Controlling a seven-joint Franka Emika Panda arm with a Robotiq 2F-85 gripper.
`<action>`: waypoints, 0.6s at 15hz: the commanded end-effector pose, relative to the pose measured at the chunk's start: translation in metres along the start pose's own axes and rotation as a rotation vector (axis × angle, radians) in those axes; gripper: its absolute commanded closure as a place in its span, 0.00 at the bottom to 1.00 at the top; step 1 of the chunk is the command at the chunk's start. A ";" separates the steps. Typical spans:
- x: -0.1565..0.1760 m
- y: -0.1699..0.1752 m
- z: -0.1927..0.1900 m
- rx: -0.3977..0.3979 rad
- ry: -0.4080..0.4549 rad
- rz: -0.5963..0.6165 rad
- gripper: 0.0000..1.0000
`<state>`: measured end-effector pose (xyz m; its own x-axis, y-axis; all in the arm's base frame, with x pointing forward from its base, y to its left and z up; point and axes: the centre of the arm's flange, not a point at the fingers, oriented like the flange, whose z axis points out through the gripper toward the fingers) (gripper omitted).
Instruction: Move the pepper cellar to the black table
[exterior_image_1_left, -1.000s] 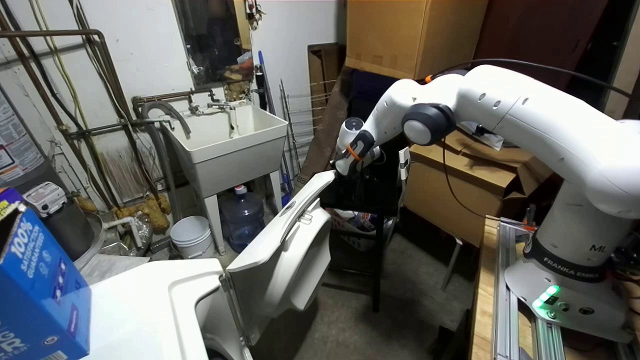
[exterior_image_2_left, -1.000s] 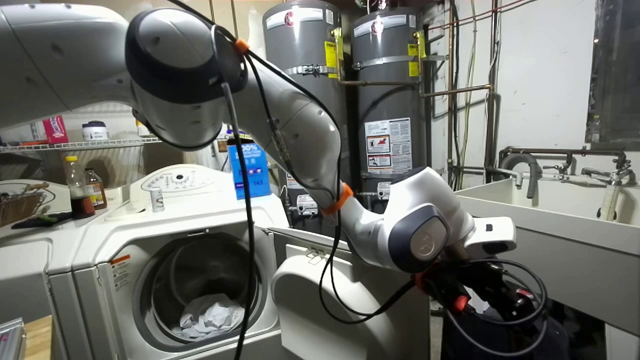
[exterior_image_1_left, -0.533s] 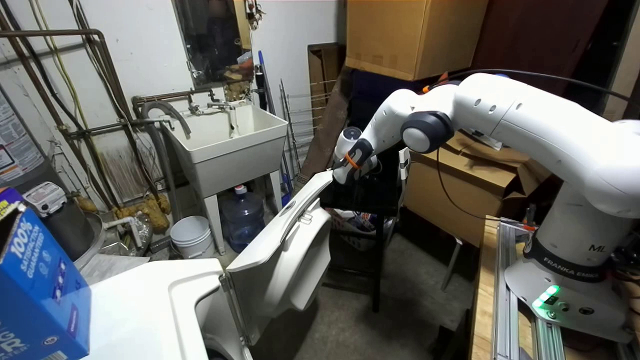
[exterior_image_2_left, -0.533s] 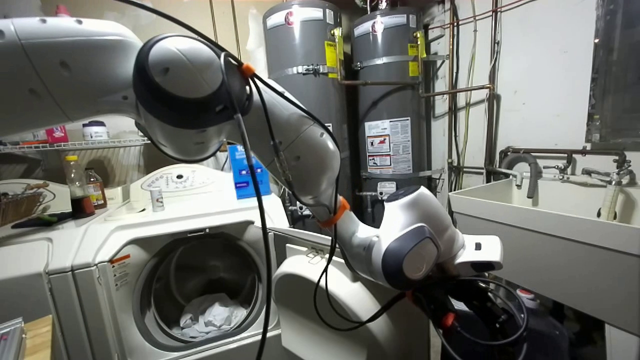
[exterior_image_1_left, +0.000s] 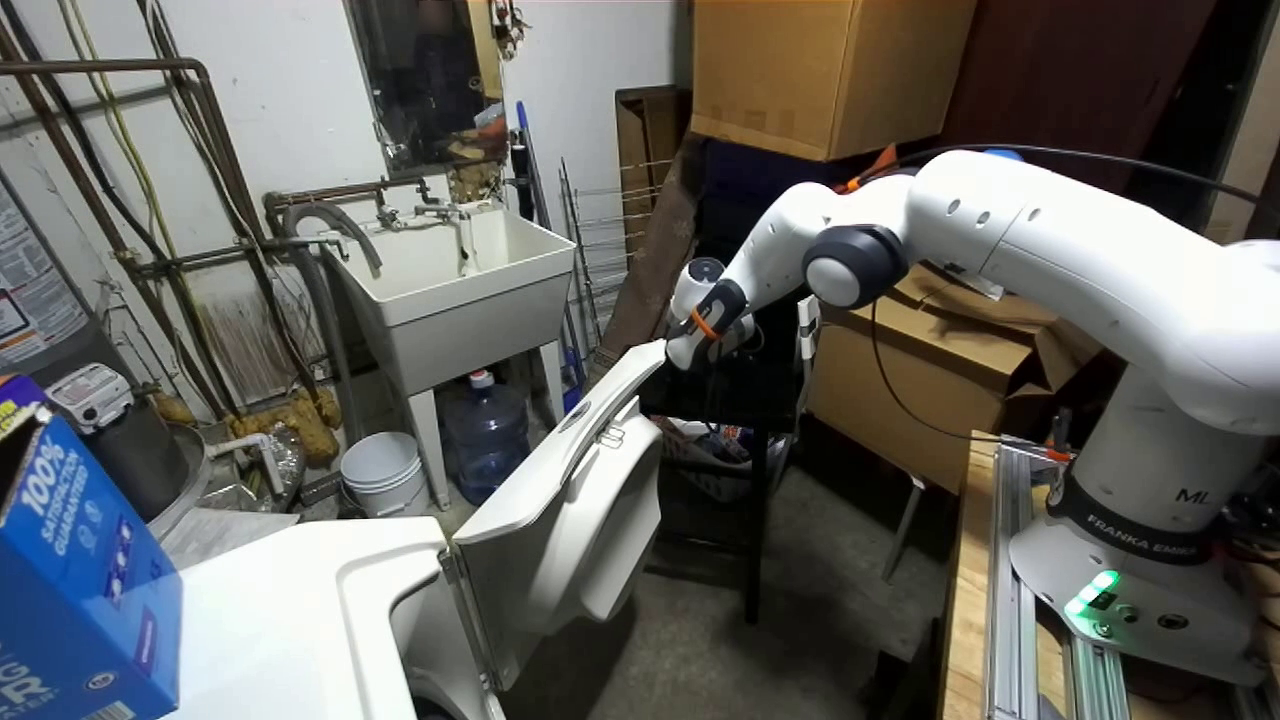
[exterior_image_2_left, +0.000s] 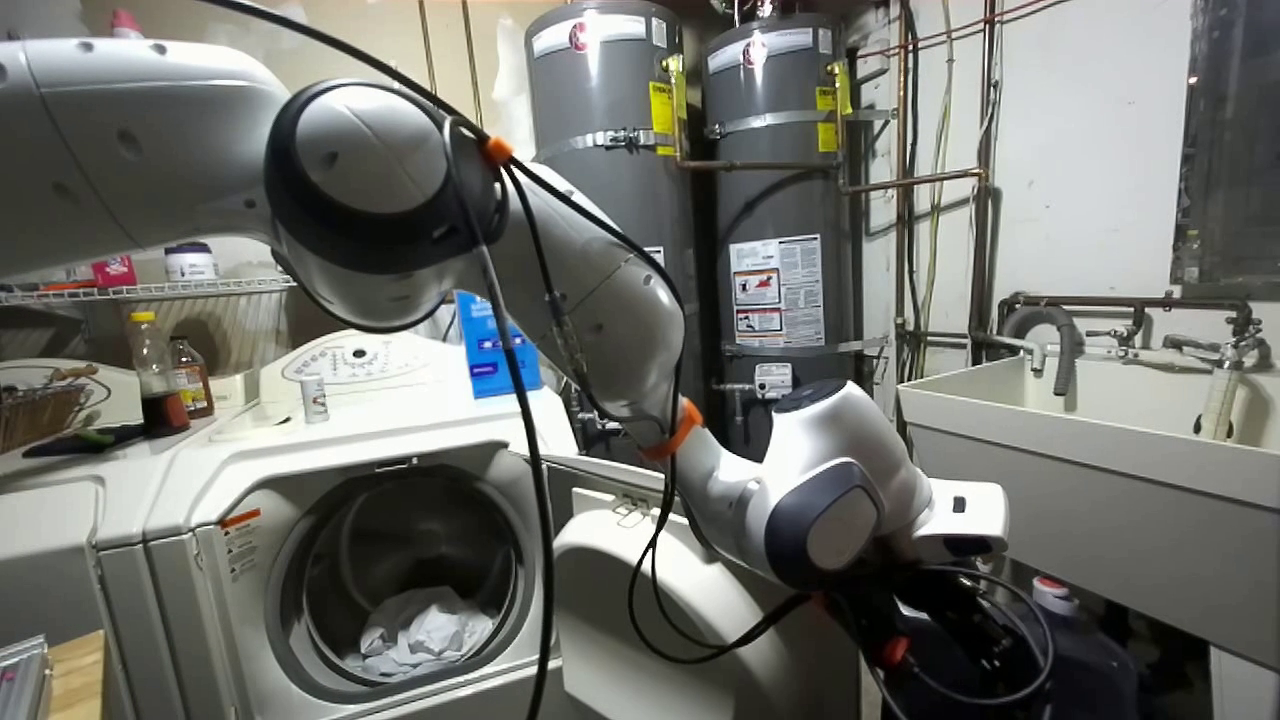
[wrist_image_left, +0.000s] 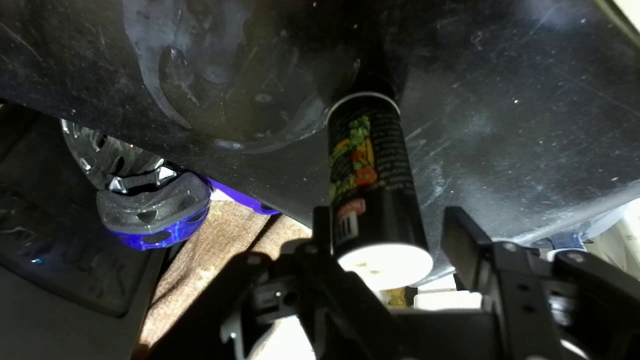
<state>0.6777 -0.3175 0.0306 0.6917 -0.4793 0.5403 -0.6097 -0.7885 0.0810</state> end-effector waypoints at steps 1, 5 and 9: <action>0.007 -0.003 0.007 0.021 -0.008 0.025 0.08; 0.007 -0.003 -0.001 0.023 0.010 0.028 0.00; 0.010 0.009 -0.032 -0.036 0.064 0.033 0.00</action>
<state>0.6806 -0.3217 0.0399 0.6710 -0.4801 0.5650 -0.6201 -0.7811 0.0727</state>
